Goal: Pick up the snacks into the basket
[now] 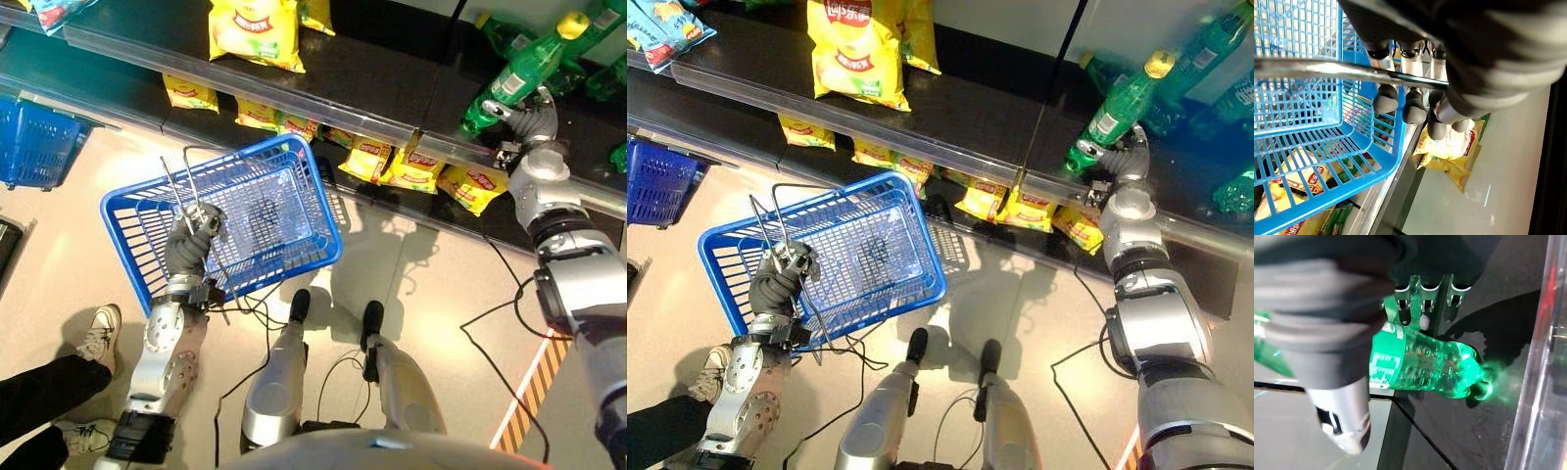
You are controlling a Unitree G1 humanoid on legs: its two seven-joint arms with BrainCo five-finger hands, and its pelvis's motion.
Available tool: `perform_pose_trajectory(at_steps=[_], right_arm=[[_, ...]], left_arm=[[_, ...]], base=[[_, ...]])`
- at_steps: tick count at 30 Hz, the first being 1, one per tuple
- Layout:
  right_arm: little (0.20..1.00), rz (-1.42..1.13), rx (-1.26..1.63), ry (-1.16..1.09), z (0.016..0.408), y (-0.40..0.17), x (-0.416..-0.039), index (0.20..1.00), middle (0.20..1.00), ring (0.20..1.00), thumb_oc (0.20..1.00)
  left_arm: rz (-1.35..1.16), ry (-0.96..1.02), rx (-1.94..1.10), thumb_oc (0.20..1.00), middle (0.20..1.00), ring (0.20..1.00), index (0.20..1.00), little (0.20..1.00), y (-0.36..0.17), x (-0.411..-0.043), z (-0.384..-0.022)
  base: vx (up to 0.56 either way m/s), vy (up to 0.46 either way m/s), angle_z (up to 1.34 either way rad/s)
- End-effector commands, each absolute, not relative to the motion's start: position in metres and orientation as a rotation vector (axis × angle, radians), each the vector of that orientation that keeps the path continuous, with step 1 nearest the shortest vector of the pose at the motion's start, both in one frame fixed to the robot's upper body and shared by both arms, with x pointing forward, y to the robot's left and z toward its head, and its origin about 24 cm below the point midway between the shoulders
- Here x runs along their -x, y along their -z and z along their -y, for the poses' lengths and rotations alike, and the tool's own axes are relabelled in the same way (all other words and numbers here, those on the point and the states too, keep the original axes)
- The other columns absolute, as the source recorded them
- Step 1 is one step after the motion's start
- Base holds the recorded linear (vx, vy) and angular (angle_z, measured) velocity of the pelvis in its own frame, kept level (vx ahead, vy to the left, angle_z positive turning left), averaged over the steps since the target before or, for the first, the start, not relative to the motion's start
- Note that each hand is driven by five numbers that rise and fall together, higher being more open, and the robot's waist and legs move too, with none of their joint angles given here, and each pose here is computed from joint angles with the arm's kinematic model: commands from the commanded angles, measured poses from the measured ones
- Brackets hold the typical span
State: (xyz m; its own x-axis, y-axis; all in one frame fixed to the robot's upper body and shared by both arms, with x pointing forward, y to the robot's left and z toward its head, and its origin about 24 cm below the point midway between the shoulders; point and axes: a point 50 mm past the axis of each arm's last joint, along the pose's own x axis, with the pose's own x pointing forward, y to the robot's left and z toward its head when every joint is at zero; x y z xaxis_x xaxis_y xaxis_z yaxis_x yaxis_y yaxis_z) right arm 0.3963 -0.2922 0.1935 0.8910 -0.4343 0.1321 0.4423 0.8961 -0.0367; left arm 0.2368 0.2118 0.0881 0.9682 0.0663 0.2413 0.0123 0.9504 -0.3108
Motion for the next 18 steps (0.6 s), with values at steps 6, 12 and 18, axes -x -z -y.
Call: perform_pose_trajectory(at_steps=[6,12,18], right_arm=[[0.561,0.229,0.09,0.484,0.311,-0.247,-0.393,0.561,0.561,0.561,0.561],[0.2,0.235,0.04,0.544,0.335,-0.255,-0.382,0.2,0.2,0.2,0.2],[0.2,0.245,0.007,0.54,0.336,-0.256,-0.382,0.2,0.2,0.2,0.2]], left_arm=[[0.626,0.109,0.304,0.2,0.2,0.2,0.2,0.2,-0.158,-0.215,-0.206],[0.625,0.138,0.304,0.2,0.2,0.2,0.2,0.2,-0.158,-0.218,-0.203],[0.622,0.148,0.301,0.2,0.2,0.2,0.2,0.2,-0.159,-0.221,-0.201]], base=[[-0.02,-0.012,0.14],[-0.01,-0.026,0.21],[0.0,-0.017,0.16]])
